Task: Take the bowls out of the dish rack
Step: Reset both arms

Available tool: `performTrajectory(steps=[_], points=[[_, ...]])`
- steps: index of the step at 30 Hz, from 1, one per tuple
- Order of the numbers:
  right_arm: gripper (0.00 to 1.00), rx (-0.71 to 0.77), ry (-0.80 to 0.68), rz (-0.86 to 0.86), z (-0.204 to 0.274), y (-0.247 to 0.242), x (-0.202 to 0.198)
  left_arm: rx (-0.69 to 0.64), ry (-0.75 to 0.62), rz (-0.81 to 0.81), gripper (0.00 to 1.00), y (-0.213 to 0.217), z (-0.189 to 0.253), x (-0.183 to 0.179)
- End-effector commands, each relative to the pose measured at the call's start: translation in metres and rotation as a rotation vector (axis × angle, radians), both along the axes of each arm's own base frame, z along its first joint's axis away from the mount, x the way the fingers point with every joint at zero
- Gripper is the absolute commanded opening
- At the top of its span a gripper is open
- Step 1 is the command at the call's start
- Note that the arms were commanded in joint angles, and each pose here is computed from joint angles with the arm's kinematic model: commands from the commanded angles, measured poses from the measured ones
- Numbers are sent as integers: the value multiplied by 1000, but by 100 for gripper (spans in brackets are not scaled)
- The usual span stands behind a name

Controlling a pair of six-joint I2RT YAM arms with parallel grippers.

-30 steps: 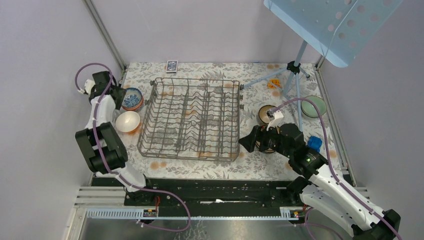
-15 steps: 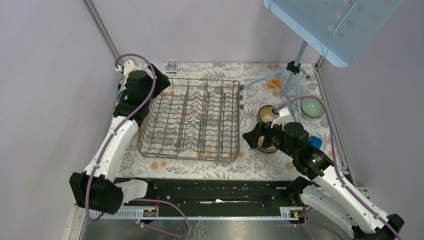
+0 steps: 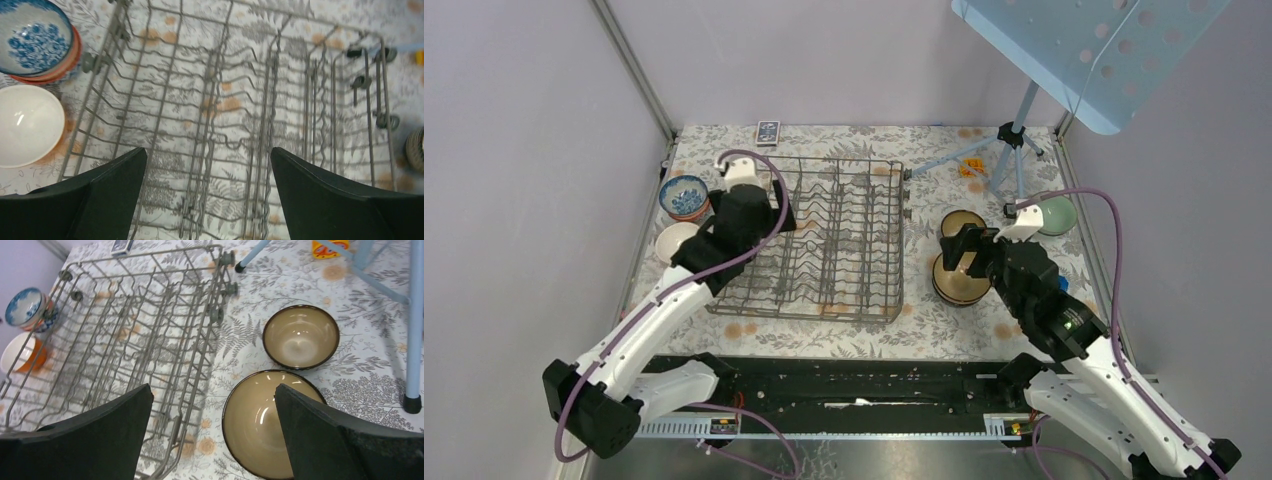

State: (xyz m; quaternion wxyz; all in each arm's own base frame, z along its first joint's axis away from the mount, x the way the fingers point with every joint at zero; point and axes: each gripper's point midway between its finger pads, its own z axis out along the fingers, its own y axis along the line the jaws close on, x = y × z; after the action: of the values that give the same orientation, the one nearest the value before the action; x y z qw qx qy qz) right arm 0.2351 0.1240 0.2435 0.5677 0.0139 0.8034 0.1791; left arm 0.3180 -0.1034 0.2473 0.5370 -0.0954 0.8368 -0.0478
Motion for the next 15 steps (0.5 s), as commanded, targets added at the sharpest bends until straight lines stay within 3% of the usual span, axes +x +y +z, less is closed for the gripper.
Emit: performTrajectory(steps=[1, 15], points=[[100, 73, -62, -122, 13, -9, 15, 36, 3, -39, 99, -7, -4, -13], [100, 5, 312, 34, -56, 76, 56, -104, 105, -133, 99, -25, -47, -44]])
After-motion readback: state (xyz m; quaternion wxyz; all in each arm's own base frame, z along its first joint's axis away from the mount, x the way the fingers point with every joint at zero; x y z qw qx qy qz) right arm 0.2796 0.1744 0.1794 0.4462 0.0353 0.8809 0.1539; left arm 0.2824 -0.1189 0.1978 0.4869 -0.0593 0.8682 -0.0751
